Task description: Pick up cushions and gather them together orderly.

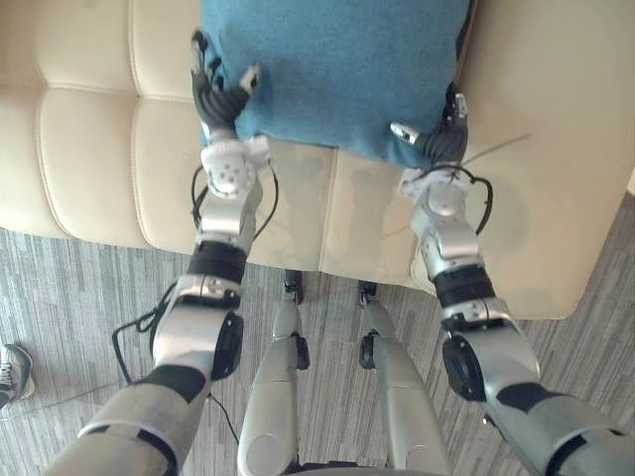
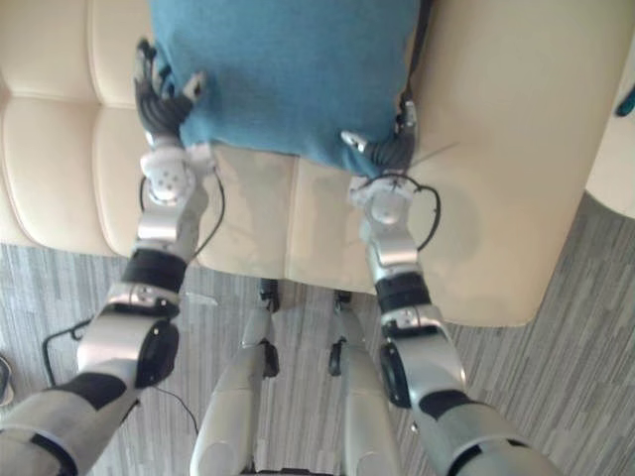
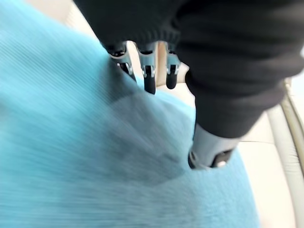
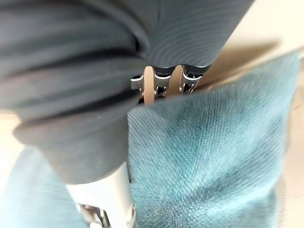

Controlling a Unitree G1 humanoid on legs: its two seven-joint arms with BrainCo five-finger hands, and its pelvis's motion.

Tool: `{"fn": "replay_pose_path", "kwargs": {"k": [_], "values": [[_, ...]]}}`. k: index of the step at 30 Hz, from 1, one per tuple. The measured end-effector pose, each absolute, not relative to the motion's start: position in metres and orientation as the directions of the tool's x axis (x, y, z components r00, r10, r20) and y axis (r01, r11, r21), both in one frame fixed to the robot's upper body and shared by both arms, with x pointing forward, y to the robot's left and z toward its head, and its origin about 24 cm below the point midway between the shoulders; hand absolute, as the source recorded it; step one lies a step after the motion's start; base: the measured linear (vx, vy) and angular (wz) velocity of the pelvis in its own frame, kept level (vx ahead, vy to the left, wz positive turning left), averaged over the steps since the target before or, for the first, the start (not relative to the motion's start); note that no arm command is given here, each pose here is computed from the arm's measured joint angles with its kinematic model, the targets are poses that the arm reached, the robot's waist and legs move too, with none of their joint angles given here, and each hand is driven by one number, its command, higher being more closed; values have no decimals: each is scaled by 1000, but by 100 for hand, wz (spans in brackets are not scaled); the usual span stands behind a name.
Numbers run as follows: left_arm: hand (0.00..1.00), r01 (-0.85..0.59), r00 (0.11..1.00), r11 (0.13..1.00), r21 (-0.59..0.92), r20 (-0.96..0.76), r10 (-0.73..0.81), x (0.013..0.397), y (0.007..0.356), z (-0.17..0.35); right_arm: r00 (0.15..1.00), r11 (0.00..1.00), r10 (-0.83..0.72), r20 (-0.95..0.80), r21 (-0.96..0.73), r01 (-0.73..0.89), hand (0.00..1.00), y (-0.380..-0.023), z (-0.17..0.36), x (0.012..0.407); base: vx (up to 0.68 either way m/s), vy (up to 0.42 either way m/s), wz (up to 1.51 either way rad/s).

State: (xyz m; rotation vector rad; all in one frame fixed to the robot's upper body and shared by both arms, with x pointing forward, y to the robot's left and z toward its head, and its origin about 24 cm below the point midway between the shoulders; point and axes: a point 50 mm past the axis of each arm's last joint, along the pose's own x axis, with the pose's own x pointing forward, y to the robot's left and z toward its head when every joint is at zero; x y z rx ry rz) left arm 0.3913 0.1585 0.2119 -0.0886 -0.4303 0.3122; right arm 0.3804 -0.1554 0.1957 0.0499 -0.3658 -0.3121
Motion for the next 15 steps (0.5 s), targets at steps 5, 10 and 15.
{"fn": "replay_pose_path", "kwargs": {"k": [5, 10, 15], "values": [[0, -296, 888, 943, -153, 320, 330, 374, 187, 168, 879, 949, -308, 362, 49, 313, 0, -182, 174, 359, 21, 18, 4], [0, -338, 892, 924, -181, 250, 375, 341, 223, 126, 920, 943, -322, 225, -9, 333, 0, -206, 108, 321, 1, 10, 4], [0, -403, 912, 902, -152, 8, 409, 281, 241, 37, 951, 953, -304, -53, -23, 303, 0, -210, 24, 263, 49, -10, -1]]}}
